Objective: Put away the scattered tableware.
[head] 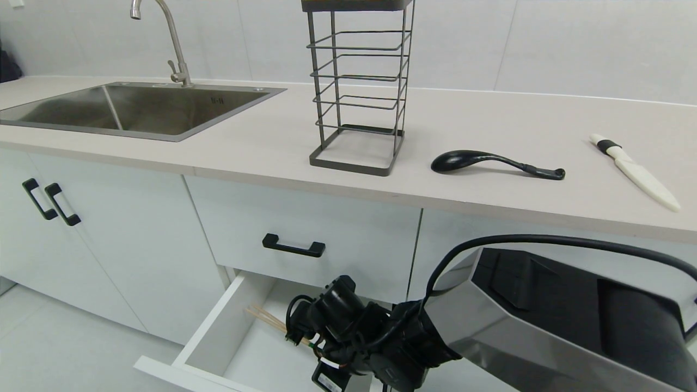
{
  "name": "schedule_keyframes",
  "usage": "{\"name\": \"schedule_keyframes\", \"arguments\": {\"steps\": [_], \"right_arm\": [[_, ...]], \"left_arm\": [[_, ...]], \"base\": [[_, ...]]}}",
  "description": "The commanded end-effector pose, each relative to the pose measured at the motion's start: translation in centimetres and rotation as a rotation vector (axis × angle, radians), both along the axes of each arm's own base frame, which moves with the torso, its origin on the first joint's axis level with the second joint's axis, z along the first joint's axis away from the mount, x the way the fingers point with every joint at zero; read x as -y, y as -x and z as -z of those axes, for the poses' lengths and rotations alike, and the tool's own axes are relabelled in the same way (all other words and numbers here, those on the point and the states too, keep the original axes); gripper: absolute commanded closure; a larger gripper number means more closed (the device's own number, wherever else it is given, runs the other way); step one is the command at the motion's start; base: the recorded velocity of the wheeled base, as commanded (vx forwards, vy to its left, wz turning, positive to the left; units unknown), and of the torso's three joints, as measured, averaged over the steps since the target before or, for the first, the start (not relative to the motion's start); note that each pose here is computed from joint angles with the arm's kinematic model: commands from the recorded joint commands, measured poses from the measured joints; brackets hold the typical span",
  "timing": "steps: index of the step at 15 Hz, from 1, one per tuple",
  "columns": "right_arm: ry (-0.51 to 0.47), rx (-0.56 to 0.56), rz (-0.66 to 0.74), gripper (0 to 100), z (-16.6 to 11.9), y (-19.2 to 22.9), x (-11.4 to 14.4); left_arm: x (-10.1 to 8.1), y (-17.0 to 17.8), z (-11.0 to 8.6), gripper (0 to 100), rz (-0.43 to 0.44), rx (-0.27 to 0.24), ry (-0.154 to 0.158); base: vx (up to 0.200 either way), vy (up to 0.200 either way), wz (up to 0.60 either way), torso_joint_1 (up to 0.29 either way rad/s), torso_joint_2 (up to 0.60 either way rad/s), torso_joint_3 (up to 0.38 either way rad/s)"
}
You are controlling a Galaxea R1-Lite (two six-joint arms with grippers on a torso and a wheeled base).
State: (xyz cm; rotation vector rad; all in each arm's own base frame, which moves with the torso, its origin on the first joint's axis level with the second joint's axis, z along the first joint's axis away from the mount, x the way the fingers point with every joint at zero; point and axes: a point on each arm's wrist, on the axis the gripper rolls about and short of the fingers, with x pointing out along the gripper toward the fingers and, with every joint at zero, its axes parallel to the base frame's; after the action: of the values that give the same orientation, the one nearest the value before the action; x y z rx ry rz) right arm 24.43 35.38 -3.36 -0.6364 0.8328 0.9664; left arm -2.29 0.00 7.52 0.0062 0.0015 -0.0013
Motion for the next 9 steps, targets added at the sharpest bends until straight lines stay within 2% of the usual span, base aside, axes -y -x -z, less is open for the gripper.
{"name": "schedule_keyframes", "arguments": {"steps": [1, 9], "right_arm": [[0.005, -0.005, -0.009, 100, 0.41, 0.25, -0.20], [0.022, -0.007, -0.029, 100, 1.32, 0.41, -0.55]], "left_arm": [[0.00, -0.01, 0.01, 0, 0.000, -0.002, 0.000], [0.00, -0.01, 0.01, 0, 0.000, -0.002, 0.000]], "base": [[0.000, 0.000, 0.00, 0.000, 0.00, 0.000], [0.000, 0.000, 0.00, 0.000, 0.00, 0.000]]}}
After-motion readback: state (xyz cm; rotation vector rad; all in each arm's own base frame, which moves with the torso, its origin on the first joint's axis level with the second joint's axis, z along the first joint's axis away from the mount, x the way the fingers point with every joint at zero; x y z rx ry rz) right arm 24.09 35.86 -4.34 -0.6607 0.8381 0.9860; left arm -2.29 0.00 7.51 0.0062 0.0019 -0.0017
